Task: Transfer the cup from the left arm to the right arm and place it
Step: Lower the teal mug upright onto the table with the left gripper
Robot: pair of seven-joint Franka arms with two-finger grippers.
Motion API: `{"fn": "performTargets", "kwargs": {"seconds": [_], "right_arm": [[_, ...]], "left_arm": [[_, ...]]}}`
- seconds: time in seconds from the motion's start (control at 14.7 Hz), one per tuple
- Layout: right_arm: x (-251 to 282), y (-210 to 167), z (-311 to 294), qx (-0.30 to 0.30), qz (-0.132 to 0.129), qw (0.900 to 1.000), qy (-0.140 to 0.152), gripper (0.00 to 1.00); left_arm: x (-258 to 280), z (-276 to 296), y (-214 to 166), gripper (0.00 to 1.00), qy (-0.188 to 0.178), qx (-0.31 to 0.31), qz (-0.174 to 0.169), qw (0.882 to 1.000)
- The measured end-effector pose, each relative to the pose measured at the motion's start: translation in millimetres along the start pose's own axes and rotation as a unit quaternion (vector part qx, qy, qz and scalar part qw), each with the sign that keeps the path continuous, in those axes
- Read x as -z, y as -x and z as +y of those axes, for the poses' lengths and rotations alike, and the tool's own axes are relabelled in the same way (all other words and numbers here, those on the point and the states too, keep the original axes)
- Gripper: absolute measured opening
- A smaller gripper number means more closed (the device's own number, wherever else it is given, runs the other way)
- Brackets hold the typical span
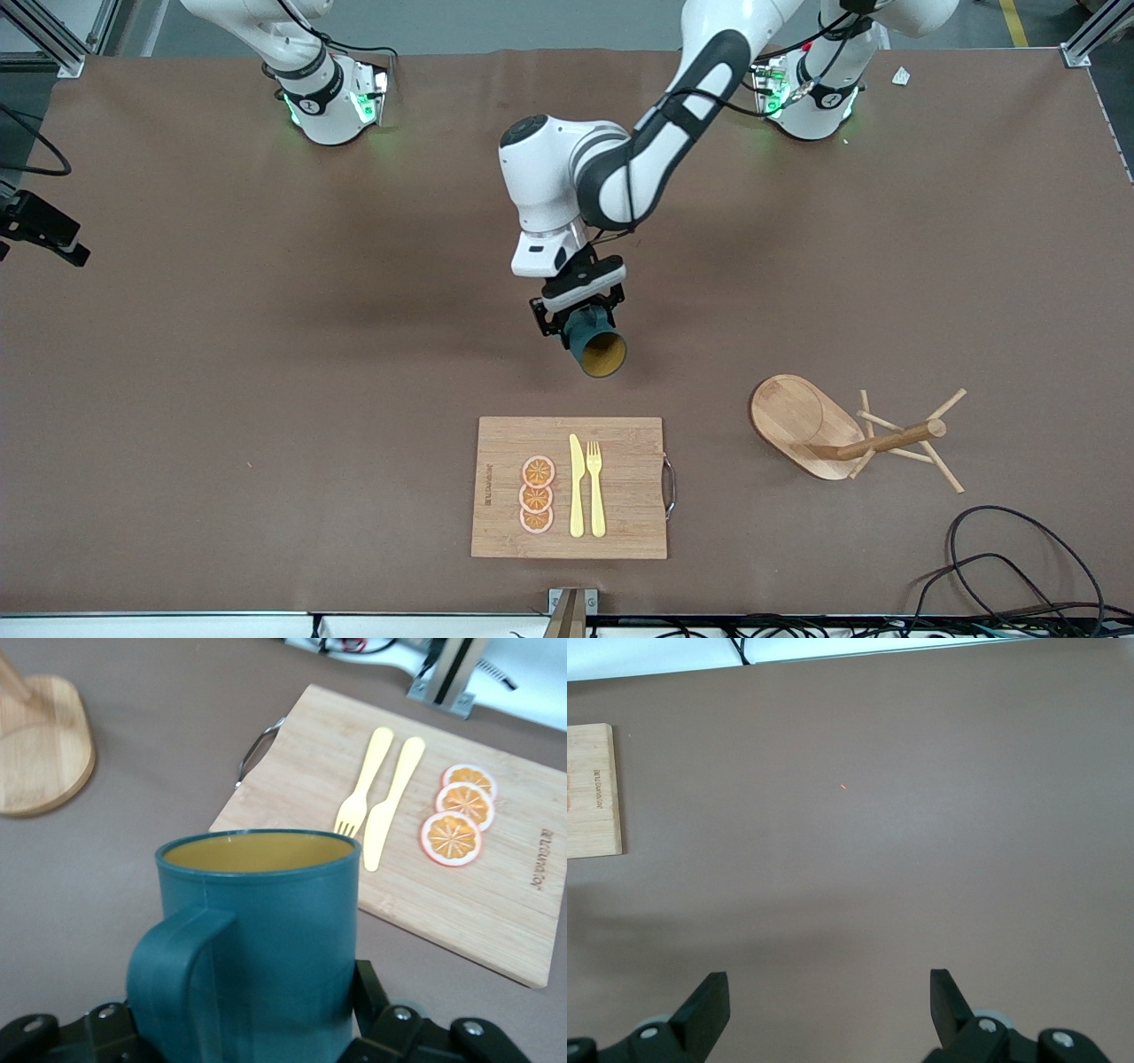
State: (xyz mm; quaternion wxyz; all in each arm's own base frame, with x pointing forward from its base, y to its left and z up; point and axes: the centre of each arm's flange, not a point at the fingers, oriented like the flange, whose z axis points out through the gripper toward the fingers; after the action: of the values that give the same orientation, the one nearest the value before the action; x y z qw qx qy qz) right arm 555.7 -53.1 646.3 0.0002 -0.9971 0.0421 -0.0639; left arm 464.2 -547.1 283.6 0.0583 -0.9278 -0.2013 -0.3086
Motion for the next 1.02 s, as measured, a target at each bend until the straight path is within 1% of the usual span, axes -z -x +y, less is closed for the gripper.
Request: {"fn": "performTargets", "kwargs": {"seconds": [0.2,0.34,0.48,0.68,0.82,1.02], "right_arm": [[0,0,0,0.000,0.000,1.000,0.000,1.00],[0,0,0,0.000,0.000,1.000,0.000,1.00],[0,0,0,0.000,0.000,1.000,0.000,1.00],[0,0,0,0.000,0.000,1.000,0.000,1.00],[0,0,0,0.000,-0.001,1.000,0.000,1.00],[-1,0,0,0.000,-0.001,1.000,0.000,1.00]], "left_arm": [[-21,1,37,0.85,-0.005,-0.015,0.054,0.998],[-30,2,62,0.85,0.001,-0.020,0.077,0.997],[-28,5,82,0.85,0.010,-0.028,0.095,0.995],[-33,3,112,0.85,0.011,-0.052,0.147,0.988],[-46,0,136,0.85,0.010,-0.060,0.171,0.983],[-61,-4,157,0.85,0.023,-0.065,0.201,0.977]]}}
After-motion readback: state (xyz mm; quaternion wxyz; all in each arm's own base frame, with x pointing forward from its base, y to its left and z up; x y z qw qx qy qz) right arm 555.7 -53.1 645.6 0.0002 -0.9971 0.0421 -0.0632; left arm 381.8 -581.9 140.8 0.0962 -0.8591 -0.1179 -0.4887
